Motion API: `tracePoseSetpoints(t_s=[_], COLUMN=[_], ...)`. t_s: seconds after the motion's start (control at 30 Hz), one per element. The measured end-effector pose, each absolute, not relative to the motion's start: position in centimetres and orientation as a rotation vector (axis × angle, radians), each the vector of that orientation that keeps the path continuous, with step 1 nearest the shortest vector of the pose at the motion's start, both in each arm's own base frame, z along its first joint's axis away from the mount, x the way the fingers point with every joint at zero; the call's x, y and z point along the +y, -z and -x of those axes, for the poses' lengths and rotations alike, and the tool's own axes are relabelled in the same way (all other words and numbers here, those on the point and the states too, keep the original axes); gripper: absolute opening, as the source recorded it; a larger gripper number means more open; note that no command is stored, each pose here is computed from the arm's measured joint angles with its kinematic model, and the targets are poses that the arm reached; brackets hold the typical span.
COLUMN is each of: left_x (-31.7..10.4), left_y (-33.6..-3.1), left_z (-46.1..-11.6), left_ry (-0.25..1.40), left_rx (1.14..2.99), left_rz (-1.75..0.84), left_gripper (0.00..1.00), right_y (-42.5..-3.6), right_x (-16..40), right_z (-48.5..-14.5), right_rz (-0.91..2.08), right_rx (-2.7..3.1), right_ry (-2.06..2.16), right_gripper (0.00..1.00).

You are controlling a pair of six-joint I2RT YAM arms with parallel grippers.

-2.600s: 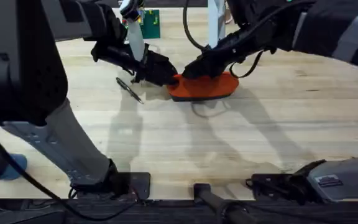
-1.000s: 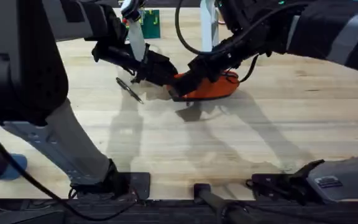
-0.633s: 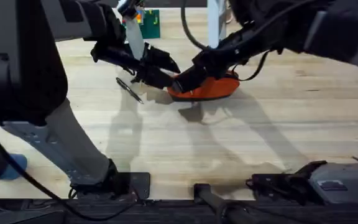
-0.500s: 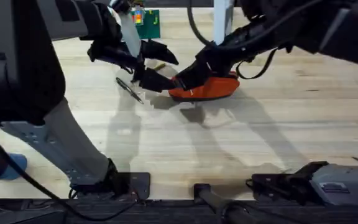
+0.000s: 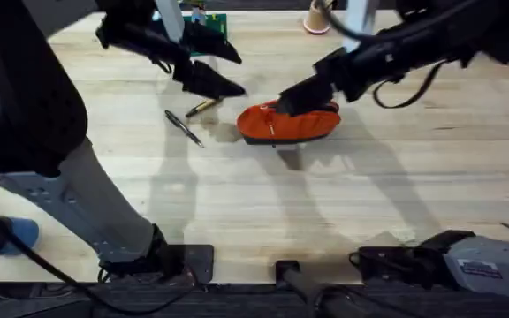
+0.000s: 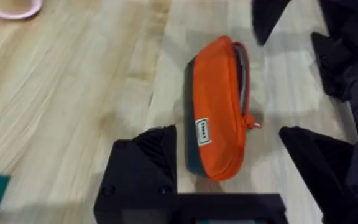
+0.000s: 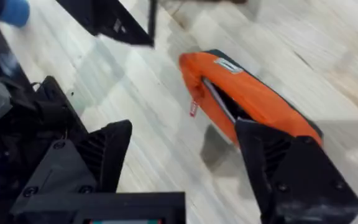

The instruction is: Unzip the bag, pick up the pens from the table one at a time and place them inside, then zip the bag closed.

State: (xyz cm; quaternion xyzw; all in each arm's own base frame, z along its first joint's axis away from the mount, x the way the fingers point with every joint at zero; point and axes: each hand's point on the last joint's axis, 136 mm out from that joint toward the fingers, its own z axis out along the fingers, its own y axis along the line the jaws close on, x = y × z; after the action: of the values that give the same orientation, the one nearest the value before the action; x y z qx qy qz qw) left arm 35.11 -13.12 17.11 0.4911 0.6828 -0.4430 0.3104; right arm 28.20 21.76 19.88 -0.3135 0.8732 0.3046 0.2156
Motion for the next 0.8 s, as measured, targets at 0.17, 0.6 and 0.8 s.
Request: tracePoseSetpoints(t_s=[0.17, 0.6, 0.8], left_x=[-11.8, -9.6, -9.7], left_y=[-18.0, -26.6, -29.0], left_z=[-36.8, -31.5, -27.1], left_ry=[1.072, 0.7, 0.646], left_rx=[2.031, 2.258, 2.314], left_rz=[-1.241, -1.09, -1.06], left_gripper=[0.997, 0.997, 0.996], right_y=[-20.9, -21.2, -21.3], right_x=[18.1, 16.2, 16.2], right_z=[-28.1, -27.0, -27.0], right_rz=[0.786, 0.884, 1.024], right_rx=[2.449, 2.43, 2.349], right_ry=[-0.792, -0.732, -0.686], right_gripper=[0.995, 0.913, 0.756])
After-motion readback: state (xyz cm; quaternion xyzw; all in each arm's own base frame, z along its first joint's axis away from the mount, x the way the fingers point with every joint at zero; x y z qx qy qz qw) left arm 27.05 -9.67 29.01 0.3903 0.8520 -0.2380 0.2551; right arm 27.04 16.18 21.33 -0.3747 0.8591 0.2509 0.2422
